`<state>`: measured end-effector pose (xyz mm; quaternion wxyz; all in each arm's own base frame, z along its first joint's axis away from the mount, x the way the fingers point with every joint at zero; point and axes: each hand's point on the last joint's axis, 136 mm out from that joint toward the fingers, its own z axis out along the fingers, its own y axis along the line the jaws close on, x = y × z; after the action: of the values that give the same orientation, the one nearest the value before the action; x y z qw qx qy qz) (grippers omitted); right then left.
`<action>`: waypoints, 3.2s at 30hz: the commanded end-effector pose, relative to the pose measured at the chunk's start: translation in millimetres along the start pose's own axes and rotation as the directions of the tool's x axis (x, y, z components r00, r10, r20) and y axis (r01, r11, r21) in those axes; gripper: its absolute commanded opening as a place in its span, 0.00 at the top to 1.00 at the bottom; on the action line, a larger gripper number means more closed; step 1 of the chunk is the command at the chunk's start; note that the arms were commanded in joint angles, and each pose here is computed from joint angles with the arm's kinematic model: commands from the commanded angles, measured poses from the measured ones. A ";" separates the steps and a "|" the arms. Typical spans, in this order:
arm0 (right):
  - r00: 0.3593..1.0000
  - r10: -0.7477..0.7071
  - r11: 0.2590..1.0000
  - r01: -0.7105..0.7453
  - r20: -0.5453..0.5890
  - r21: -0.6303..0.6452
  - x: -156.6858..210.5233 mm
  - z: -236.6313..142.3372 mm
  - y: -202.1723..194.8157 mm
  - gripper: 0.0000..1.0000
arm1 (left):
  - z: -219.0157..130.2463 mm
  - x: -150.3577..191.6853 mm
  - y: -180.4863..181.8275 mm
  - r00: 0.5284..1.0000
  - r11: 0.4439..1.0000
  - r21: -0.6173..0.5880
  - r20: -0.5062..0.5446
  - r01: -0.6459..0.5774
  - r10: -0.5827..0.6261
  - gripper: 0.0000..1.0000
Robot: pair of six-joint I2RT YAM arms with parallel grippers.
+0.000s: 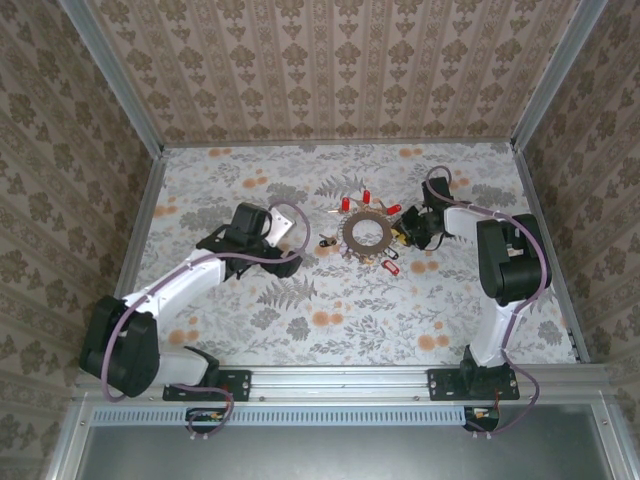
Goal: Put the keys on the keyring
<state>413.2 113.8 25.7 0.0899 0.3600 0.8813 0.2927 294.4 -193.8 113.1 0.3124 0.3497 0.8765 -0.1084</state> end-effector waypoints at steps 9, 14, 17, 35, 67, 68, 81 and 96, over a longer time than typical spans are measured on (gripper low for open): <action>1.000 0.022 0.999 -0.022 -0.007 -0.025 3.3 -1.6 5.1 0.93 | -3.8 -11.4 -6.8 0.999 0.999 0.019 0.017 -0.041 0.041 0.00; 1.000 0.016 0.998 -0.016 -0.003 -0.056 11.1 -15.9 13.1 0.97 | -11.8 -24.7 -18.5 0.996 0.996 0.083 0.091 -0.024 0.017 0.00; 1.000 0.008 0.997 -0.009 -0.013 -0.083 18.7 -26.3 20.7 0.97 | -30.0 -46.4 -44.3 0.965 0.972 0.222 0.260 -0.074 0.014 0.00; 0.913 -0.359 0.927 0.325 -0.194 -0.188 105.2 -116.8 86.4 1.00 | -72.6 -104.0 -134.3 0.715 0.801 0.288 0.659 -0.525 0.231 0.14; -0.223 -0.762 -0.466 0.840 0.608 -0.276 269.1 -240.4 149.1 1.00 | -159.5 -99.9 -143.0 0.630 0.682 0.337 0.740 -0.649 0.234 0.57; -0.241 -0.754 -0.479 0.838 0.611 -0.262 271.4 -239.9 149.4 1.00 | -158.0 -98.8 -146.9 0.632 0.669 0.348 0.738 -0.657 0.236 0.57; -0.356 -0.710 -0.570 0.798 0.608 -0.198 286.8 -231.3 152.3 1.00 | -154.5 -101.7 -162.2 0.617 0.631 0.361 0.748 -0.687 0.245 0.67; -0.368 -0.715 -0.545 0.826 0.595 -0.144 279.7 -220.6 156.8 1.00 | -150.5 -103.4 -175.1 0.623 0.618 0.389 0.752 -0.683 0.216 0.69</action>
<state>213.0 288.7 294.5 0.4355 -0.5553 0.6334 0.3175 173.7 -308.6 272.9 0.4557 0.5906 0.5287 -0.4050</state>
